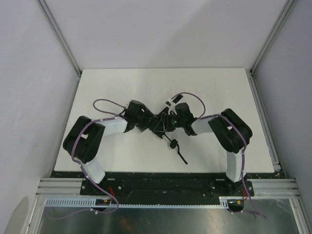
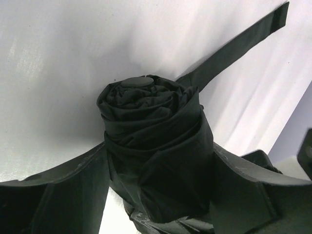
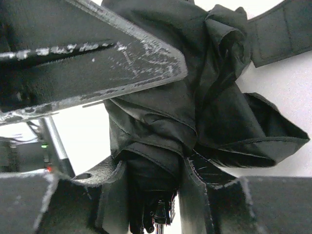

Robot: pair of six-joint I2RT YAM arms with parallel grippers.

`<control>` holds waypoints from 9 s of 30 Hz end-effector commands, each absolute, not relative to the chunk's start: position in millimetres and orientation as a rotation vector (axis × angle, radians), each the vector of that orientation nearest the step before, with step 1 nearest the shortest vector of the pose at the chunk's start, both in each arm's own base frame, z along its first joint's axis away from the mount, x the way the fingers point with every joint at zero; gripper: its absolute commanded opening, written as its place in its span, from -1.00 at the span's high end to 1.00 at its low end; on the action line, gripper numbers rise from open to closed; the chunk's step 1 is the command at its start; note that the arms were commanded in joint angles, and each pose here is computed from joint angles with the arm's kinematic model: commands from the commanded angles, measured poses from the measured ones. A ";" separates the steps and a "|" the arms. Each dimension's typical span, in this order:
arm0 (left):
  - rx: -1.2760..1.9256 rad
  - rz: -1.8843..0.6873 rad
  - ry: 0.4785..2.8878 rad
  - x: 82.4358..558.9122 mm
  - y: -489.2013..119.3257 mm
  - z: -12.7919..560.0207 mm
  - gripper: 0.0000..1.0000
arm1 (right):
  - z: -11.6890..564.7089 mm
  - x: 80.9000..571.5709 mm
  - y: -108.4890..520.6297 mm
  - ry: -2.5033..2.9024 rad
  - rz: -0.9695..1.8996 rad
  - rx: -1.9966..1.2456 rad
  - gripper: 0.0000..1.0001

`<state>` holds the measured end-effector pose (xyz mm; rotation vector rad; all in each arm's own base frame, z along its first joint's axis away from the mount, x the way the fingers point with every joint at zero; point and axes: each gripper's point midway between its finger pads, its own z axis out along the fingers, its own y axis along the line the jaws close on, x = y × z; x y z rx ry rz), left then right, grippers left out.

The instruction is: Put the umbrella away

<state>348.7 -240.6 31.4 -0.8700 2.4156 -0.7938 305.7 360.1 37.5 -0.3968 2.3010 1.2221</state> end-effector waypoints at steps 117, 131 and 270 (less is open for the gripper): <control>-0.823 -0.626 2.757 257.1 -223.5 -77.7 0.91 | 25.8 308.6 325.6 2.376 0.424 -0.520 -0.44; -0.806 -0.657 2.741 259.8 -225.8 -70.8 0.97 | -31.3 317.1 271.1 2.421 -0.195 -0.567 0.02; -0.686 -0.736 2.749 265.0 -248.5 -59.5 1.00 | 46.3 317.9 274.2 2.309 0.850 -0.297 -0.96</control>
